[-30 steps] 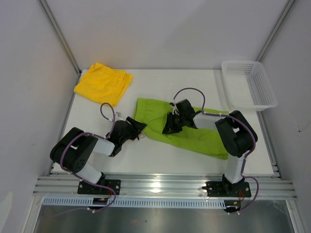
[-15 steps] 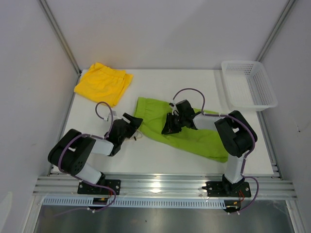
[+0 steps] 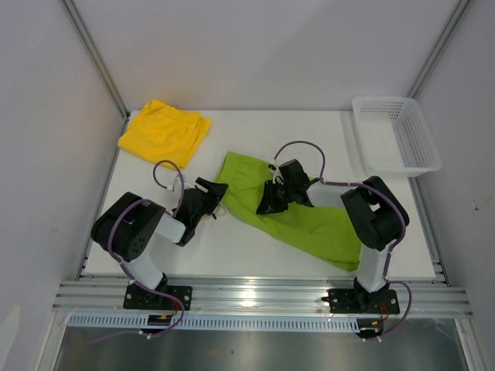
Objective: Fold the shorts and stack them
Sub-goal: Fold the shorts
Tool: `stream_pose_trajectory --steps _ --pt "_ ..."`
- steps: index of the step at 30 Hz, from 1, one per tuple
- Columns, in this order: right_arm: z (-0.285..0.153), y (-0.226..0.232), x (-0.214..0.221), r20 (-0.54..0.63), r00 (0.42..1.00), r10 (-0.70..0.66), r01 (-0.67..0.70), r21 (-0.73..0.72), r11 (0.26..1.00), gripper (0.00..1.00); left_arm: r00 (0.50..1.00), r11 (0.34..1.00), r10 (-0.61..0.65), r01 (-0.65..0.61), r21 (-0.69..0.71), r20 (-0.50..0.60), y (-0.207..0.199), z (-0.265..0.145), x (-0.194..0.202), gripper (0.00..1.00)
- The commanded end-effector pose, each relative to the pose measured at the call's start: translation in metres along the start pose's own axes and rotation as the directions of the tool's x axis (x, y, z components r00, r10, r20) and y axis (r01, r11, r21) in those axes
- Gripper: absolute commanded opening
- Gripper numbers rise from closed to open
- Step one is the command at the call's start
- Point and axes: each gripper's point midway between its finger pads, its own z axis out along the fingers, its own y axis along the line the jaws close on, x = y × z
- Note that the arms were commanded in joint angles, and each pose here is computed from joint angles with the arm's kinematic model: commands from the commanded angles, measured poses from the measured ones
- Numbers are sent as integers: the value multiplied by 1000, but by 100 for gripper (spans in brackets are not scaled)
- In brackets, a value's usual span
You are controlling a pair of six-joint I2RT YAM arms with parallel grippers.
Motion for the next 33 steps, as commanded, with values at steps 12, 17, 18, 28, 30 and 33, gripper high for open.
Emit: stream_pose_trajectory --steps 12,17,18,28,30,33 --pt "4 -33 50 -136 990 34 -16 129 991 26 996 996 93 -93 16 -2 8 19 5 32" --pt "-10 -25 32 -92 995 32 -23 99 995 26 984 983 173 -175 45 42 2 17 -3 16" --pt "-14 -23 28 -79 996 30 -23 96 995 26 979 979 196 -198 39 46 5 15 -4 13" --pt "-65 -11 18 -2 998 55 -55 88 995 27 940 951 310 -307 -44 141 1 -10 -34 0" --pt "-74 -10 21 -4 998 66 -66 70 995 28 926 942 334 -331 -45 176 -8 -16 -43 0" --pt "-78 -15 39 -77 991 110 -106 55 993 26 900 925 380 -376 -63 214 -18 -25 -52 0"
